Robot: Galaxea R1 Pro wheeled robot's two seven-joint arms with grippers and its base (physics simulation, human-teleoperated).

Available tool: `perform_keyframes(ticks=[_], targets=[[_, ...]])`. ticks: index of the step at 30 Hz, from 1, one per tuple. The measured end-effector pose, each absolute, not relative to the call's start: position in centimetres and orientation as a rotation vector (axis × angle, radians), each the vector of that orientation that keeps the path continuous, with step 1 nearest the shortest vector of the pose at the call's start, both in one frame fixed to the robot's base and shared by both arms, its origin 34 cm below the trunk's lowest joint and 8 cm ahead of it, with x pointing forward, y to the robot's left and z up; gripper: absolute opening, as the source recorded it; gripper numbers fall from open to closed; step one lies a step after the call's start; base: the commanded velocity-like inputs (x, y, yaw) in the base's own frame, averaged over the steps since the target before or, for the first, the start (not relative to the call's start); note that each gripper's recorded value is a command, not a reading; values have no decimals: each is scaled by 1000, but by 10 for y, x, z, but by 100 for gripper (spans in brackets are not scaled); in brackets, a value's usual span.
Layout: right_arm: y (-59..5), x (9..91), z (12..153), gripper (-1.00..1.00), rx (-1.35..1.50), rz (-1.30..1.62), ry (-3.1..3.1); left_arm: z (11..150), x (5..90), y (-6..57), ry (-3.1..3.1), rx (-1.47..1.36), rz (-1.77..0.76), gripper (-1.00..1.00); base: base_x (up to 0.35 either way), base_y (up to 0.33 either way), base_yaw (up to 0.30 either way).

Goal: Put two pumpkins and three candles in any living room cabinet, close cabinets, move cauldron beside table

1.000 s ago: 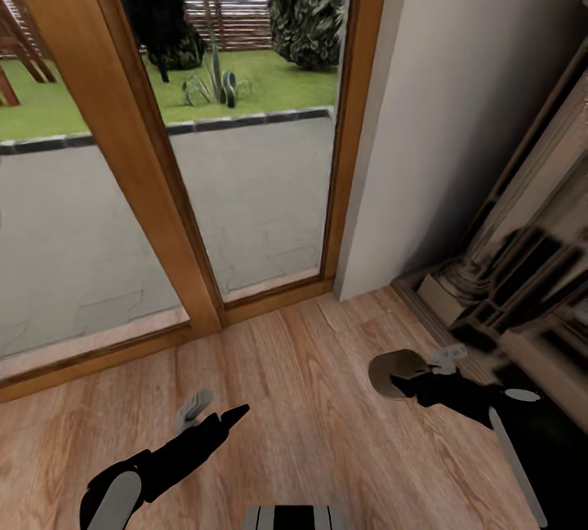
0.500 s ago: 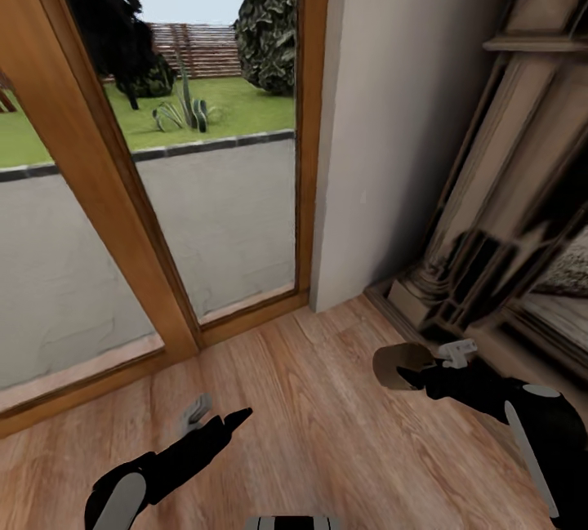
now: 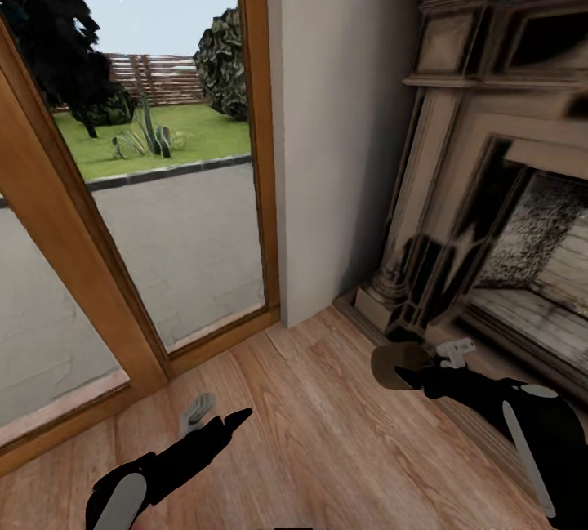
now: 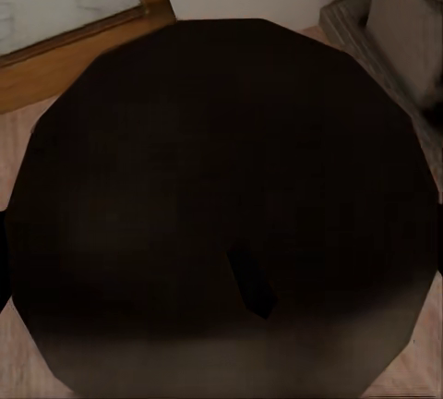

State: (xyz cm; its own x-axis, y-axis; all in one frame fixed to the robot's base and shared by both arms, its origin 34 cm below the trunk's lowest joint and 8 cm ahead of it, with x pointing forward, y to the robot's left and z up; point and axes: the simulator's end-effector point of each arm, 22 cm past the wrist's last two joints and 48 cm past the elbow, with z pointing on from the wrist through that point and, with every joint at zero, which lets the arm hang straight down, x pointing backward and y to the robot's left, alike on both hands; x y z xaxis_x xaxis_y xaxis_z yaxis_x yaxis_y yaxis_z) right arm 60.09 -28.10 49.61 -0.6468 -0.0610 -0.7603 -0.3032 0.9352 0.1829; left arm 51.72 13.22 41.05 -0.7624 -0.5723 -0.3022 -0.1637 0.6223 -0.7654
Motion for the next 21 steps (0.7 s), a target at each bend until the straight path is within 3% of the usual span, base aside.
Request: perform_keyframes(ticks=[21], targets=[[-281, 599, 554, -100, -271, 350, 2151, 461, 525, 126, 2215, -520, -1040, 100, 0, 0, -269]])
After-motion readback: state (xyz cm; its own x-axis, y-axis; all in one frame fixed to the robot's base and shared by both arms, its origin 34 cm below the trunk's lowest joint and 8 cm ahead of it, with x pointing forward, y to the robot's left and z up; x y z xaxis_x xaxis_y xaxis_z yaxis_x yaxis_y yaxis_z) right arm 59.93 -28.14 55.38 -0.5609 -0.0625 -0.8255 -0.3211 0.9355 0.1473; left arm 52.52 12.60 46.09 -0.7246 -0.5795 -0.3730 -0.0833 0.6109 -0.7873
